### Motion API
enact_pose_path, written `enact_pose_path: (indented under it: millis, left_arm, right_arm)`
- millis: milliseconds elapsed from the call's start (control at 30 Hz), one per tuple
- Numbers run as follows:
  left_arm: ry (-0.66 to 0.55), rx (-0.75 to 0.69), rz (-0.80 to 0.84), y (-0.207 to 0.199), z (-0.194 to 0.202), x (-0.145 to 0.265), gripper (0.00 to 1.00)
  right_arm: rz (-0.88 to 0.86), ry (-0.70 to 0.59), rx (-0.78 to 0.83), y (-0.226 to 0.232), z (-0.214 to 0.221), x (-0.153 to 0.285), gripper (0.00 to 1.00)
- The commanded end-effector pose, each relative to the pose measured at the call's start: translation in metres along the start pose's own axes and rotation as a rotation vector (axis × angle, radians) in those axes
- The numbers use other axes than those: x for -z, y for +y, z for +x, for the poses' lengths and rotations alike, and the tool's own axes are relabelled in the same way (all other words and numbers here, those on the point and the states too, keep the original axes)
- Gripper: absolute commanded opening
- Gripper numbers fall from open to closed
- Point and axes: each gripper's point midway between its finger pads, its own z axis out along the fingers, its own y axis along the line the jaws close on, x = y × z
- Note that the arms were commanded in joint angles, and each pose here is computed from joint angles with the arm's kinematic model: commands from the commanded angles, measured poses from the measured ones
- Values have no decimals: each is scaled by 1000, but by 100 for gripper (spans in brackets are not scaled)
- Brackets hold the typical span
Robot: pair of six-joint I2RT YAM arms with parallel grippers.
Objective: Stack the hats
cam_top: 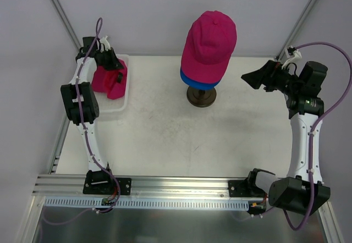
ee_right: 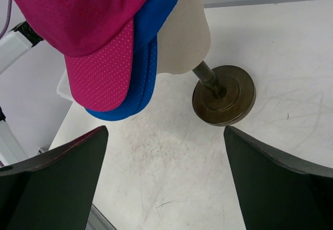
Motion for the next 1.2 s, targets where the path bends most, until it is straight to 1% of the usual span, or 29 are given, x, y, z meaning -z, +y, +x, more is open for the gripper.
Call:
enact_pose_path:
  millis: [0,33,67,133,167,200,233,267,300,367,433,500,567,600,667,700,733,767,800,833,867,900,933,967,1000,1033,1067,1133,1167]
  left_arm:
    - [-173,-43,86,-46,-65,68,0]
    - [-196,-48,118,-57,-74,82,0]
    - [-254,-59,141,-72,-94,108,0]
    - [-313,-71,173,-94,-114,137,0]
    - [-356,-33,191,-109,-128,158,0]
    - [-416,-50,220,-128,-141,184,0]
    - [-445,-45,246,-142,-148,199,0]
    - [-463,-3,287,-157,-152,212,0]
    - [-520,-24,324,-177,-161,235,0]
    - [-543,20,397,-204,-160,261,0]
    - [-574,6,436,-224,-160,276,0]
    - [-588,-1,465,-241,-150,290,0]
    - [-598,-32,501,-261,-142,298,0]
    - [-602,-53,515,-272,-134,306,0]
    - [-594,-100,557,-298,-119,310,0]
    - [-602,-148,566,-310,-107,318,0]
    - [-611,-181,573,-320,-101,320,0]
    - [-614,-247,597,-341,-84,326,0]
    - [-628,-280,597,-348,-78,328,0]
    - [-651,-314,598,-360,-72,332,1]
    - [-662,-351,601,-368,-65,333,1]
    - [-673,-427,624,-386,-48,338,2]
    - [-685,-459,626,-393,-41,340,2]
    - [-691,-463,607,-395,-35,334,1]
    - [-701,-516,634,-410,-22,341,1]
    - [-705,-529,636,-414,-17,341,1]
    - [-698,-538,632,-414,-11,336,0]
    - [-677,-555,668,-424,1,338,0]
    - [-666,-557,679,-425,6,337,0]
  right_arm:
    - [-51,-92,100,30,-33,6,100]
    - [-57,-98,121,36,-36,6,99]
    - [-52,-110,145,39,-39,8,100]
    - [-58,-124,182,47,-44,9,100]
    - [-51,-134,194,49,-46,10,99]
    - [-54,-138,201,51,-47,10,100]
    - [-65,-142,240,56,-47,7,99]
    - [-58,-156,258,58,-52,7,99]
    - [-62,-162,274,62,-54,6,99]
    - [-74,-199,319,77,-67,5,100]
    - [-102,-236,381,94,-76,4,100]
    - [-111,-290,430,109,-93,8,100]
    - [-161,-309,463,130,-99,2,100]
    - [-185,-335,484,145,-110,6,99]
    - [-233,-327,467,161,-113,-3,100]
    - [-243,-335,460,168,-116,-5,100]
    - [-284,-354,461,185,-119,-6,99]
    - [-283,-368,427,189,-121,-9,100]
    - [-305,-373,423,198,-119,-11,100]
    - [-356,-365,421,216,-111,-14,99]
    - [-376,-356,418,224,-106,-16,100]
    - [-388,-341,424,231,-99,-22,100]
    - [-406,-311,426,237,-90,-26,100]
    - [-458,-283,435,256,-77,-26,99]
    - [-472,-265,458,261,-69,-31,100]
    - [-488,-245,470,268,-61,-32,100]
    - [-533,-226,489,284,-49,-31,100]
    - [-557,-202,558,297,-31,-33,100]
    - [-541,-203,575,296,-29,-37,100]
